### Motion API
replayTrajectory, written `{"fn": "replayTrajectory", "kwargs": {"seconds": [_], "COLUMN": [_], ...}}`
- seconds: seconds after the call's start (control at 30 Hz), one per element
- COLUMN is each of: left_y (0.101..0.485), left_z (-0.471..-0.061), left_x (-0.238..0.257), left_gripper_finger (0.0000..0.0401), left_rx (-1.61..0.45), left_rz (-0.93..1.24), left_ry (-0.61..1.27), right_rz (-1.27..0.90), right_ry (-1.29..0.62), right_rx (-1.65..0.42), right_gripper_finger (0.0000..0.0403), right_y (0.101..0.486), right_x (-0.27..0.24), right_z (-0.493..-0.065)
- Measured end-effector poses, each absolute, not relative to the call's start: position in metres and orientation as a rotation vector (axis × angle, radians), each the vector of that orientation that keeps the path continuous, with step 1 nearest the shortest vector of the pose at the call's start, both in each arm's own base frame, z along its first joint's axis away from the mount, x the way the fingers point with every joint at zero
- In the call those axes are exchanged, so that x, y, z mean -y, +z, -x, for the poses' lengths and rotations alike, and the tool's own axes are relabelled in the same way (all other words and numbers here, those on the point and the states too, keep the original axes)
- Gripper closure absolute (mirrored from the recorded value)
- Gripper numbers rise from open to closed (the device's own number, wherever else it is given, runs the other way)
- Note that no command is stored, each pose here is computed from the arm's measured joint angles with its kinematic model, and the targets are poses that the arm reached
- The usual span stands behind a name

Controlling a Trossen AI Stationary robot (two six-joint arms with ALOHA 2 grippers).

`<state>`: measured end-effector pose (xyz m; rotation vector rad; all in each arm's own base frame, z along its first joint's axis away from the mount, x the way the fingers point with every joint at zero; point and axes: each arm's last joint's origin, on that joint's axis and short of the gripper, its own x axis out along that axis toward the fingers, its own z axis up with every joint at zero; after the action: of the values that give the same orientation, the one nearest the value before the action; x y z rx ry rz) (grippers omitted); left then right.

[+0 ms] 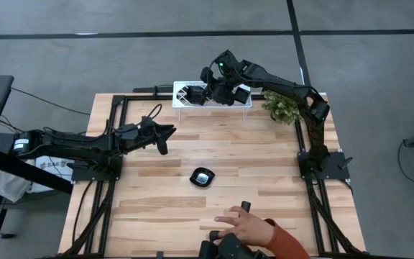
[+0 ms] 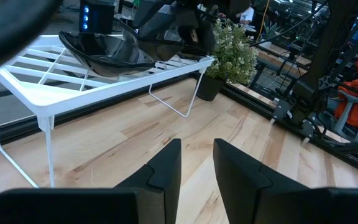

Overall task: Pick & Place Mini shaped plates
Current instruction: Stack the black leaf-shaped plate on top of the black leaf-shaped plate on the shelf

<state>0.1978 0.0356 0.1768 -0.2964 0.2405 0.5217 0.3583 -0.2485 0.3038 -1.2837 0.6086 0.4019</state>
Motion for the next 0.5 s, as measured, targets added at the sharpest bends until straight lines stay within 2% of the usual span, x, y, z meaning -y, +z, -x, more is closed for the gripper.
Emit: {"fn": "replayTrajectory", "kwargs": {"seconds": [0.27, 0.5], "left_y": [0.177, 0.172], "left_z": [-0.198, -0.200], "left_x": [-0.036, -0.036], "left_gripper_finger": [0.0306, 0.0306], "left_rx": [-0.241, -0.271], "left_rz": [0.296, 0.279], "left_ry": [0.521, 0.523], "right_rz": [1.339, 1.272], "right_ry": [0.384, 0.280], "right_rx": [-0.617, -0.654], "right_gripper_finger": [0.0339, 0.0343], "right_y": [0.306, 0.321], "right_x": [0.248, 0.229], "right_z": [-0.361, -0.367]}}
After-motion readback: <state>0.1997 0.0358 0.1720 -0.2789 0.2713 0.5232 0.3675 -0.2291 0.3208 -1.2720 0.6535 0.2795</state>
